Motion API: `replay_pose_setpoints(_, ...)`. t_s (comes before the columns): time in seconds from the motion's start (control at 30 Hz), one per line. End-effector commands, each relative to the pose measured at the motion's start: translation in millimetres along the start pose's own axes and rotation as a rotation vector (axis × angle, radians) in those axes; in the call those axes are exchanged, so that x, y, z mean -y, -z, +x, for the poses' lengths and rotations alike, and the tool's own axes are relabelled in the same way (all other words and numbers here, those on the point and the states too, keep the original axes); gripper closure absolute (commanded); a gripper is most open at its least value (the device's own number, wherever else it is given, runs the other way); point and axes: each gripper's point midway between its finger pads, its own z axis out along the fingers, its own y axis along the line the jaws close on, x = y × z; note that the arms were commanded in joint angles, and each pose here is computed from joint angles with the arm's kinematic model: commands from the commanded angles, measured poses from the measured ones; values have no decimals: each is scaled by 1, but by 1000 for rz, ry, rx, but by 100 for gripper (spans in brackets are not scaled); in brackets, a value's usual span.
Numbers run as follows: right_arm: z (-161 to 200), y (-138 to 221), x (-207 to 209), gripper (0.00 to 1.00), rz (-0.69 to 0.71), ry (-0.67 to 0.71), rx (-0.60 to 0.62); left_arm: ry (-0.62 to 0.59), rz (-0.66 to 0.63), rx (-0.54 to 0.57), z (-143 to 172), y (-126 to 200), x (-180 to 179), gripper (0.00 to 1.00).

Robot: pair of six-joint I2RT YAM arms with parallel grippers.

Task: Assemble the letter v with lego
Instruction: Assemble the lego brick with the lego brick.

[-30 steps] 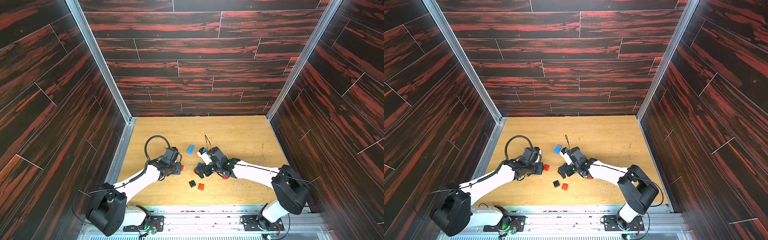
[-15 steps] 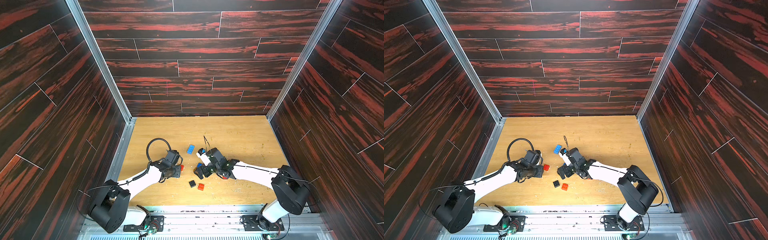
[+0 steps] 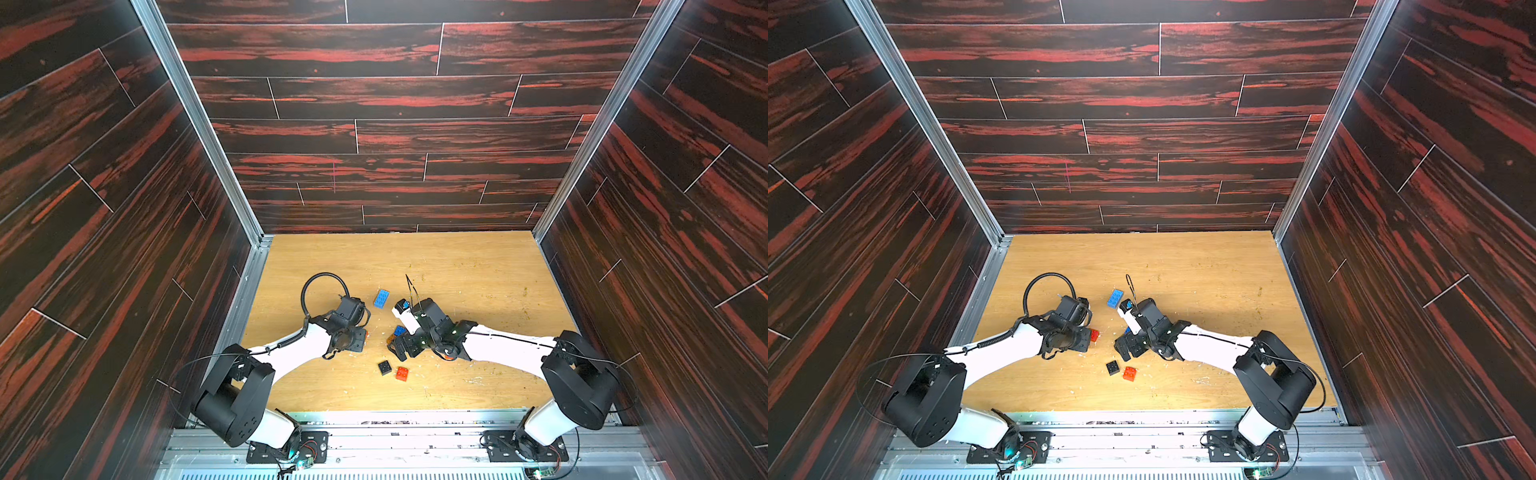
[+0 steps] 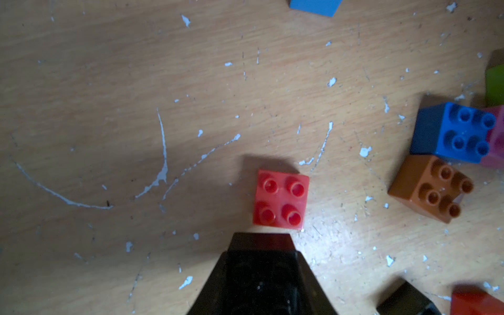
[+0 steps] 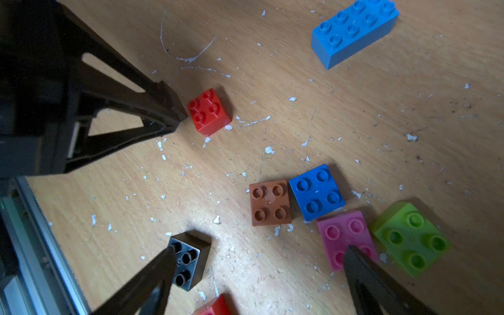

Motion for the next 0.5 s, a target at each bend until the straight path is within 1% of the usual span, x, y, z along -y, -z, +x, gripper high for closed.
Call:
replay_pose_setpoints(0.0, 12, -6, 0, 2, 5, 9, -35, -33, -18, -1, -8, -2, 0, 81)
replay_pose_setpoints(0.47, 14, -11, 1, 2, 4, 6, -47, -49, -17, -27, -8, -11, 2, 81)
